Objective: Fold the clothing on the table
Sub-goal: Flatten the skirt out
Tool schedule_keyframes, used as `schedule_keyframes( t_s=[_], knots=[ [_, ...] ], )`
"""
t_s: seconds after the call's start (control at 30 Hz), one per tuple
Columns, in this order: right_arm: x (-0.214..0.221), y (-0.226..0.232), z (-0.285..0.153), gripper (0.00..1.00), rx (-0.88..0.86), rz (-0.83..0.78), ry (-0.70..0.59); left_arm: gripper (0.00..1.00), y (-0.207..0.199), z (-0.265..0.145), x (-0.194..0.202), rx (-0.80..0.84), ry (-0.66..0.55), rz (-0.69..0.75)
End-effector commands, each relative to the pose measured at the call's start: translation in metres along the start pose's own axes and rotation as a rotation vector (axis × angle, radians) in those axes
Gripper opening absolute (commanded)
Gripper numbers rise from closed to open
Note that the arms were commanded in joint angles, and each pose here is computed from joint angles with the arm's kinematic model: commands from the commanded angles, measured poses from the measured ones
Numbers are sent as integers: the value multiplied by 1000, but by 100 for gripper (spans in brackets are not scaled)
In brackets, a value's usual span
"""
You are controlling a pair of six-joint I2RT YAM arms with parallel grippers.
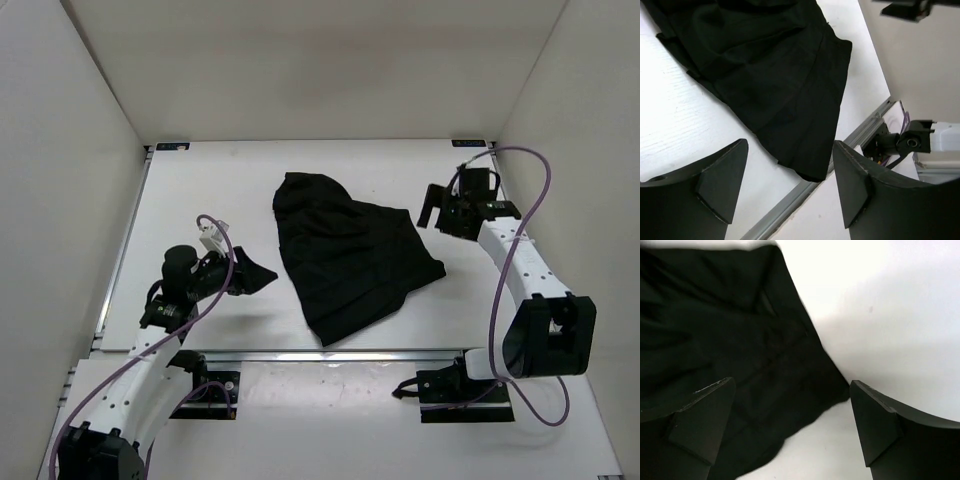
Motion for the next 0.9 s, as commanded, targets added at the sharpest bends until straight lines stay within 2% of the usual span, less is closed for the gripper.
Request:
schedule_keyframes(
  t_s=[0.0, 0.1, 0.2, 0.3, 0.37, 0.4, 0.43, 0.5, 0.53, 0.6, 0.73, 0.77, 0.8, 0.83, 0.87],
  knots=[
    [28, -18, 9, 96, 30, 59, 72, 79, -12, 4, 3, 116, -24, -11],
    [62, -29, 21, 97, 98, 38, 173, 65, -15, 5, -2, 137, -41, -3],
    [87, -35, 33, 97, 132, 41, 232, 65, -15, 4, -5, 118, -50, 18],
    [103, -42, 43, 88, 152, 44, 283, 66, -12, 3, -3, 105, -52, 17],
    [111, -43, 47, 66, 163, 32, 319, 66, -13, 2, -1, 117, -53, 8],
    [113, -43, 52, 64, 164, 34, 329, 66, -10, 3, 3, 110, -51, -2],
    [119, -42, 54, 52, 153, 31, 358, 66, -11, 2, 2, 116, -58, 0],
    [122, -32, 60, 7, 115, 9, 369, 65, -11, 3, 3, 114, -59, -8],
    [121, -23, 61, 0, 81, -2, 368, 65, -10, 2, 1, 110, -67, 0],
    [124, 13, 57, 0, -12, -47, 354, 63, -3, 2, 1, 67, -61, 4],
    [147, 106, 35, 0, -311, -106, 361, 57, 7, -2, -8, -38, -67, 32],
    [165, 130, 21, 0, -400, -153, 394, 57, 9, -2, -10, -55, -63, 35],
    [188, 166, 3, 0, -538, -199, 422, 52, 10, -4, -16, -84, -69, 41],
    [185, 171, 3, 0, -555, -186, 405, 51, 9, -5, -19, -83, -75, 45],
    [207, 183, -10, 0, -618, -227, 451, 50, 12, -5, -17, -102, -64, 36]
  ],
)
Point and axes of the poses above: each gripper's point midway between its finger pads, its own z axis out along the fingers, its own y axis along the line the jaws close on, x = y × z, the point moved 3 cm from there along -z, back along the fingers, and after that the axes turned 7 degrees about z, right-handed, at the moved point
